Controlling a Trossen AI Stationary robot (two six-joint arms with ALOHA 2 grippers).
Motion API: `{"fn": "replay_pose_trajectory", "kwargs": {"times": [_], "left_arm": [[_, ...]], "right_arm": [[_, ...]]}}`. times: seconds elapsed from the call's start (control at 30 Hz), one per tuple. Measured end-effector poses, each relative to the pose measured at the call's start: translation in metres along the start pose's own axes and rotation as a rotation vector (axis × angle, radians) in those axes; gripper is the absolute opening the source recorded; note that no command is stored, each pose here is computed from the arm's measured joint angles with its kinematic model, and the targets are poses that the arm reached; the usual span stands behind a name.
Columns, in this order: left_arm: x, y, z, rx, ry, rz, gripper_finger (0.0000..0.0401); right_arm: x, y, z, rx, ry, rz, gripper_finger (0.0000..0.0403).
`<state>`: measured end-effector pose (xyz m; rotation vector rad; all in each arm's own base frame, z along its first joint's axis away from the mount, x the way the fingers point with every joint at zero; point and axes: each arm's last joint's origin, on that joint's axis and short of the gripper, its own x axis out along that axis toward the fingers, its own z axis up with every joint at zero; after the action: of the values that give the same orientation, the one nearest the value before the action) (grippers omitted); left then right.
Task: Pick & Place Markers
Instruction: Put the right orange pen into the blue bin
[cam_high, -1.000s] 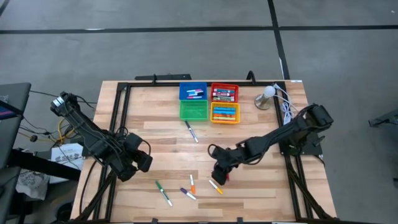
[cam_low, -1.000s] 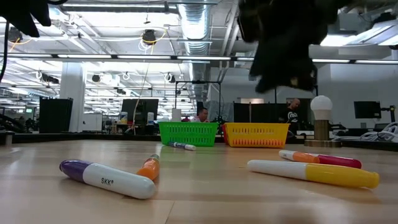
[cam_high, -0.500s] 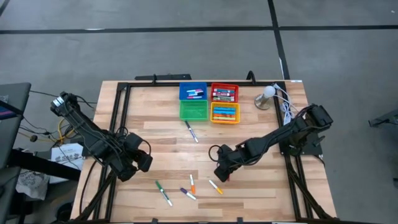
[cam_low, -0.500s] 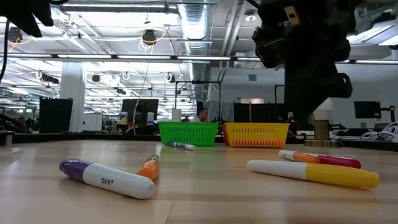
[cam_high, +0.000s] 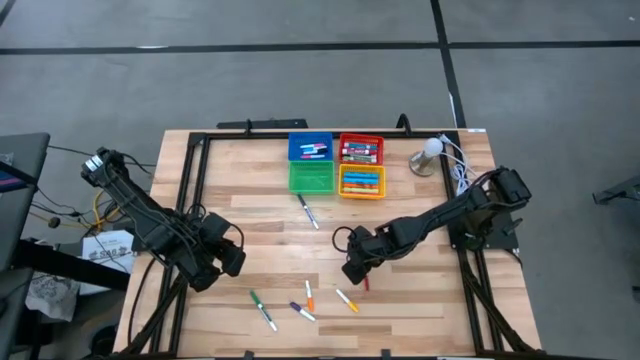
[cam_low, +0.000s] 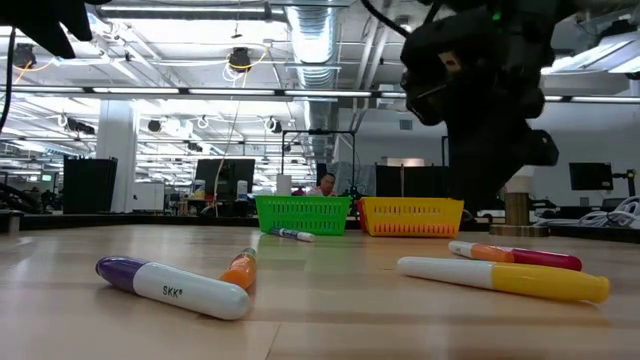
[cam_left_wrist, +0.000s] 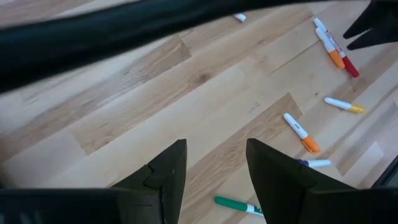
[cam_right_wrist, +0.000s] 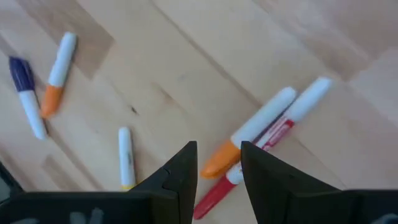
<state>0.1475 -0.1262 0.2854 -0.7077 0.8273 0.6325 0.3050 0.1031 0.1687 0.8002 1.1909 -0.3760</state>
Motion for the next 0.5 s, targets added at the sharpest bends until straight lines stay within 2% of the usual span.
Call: {"fn": "replay_pose_trajectory", "kwargs": {"times": [0.5], "left_arm": [[0.0, 0.0, 0.0, 0.018, -0.005, -0.003, 0.0166]], "right_arm": [[0.025, -0.004, 0.003, 0.017, 0.018, -0.048, 0.0112]]}}
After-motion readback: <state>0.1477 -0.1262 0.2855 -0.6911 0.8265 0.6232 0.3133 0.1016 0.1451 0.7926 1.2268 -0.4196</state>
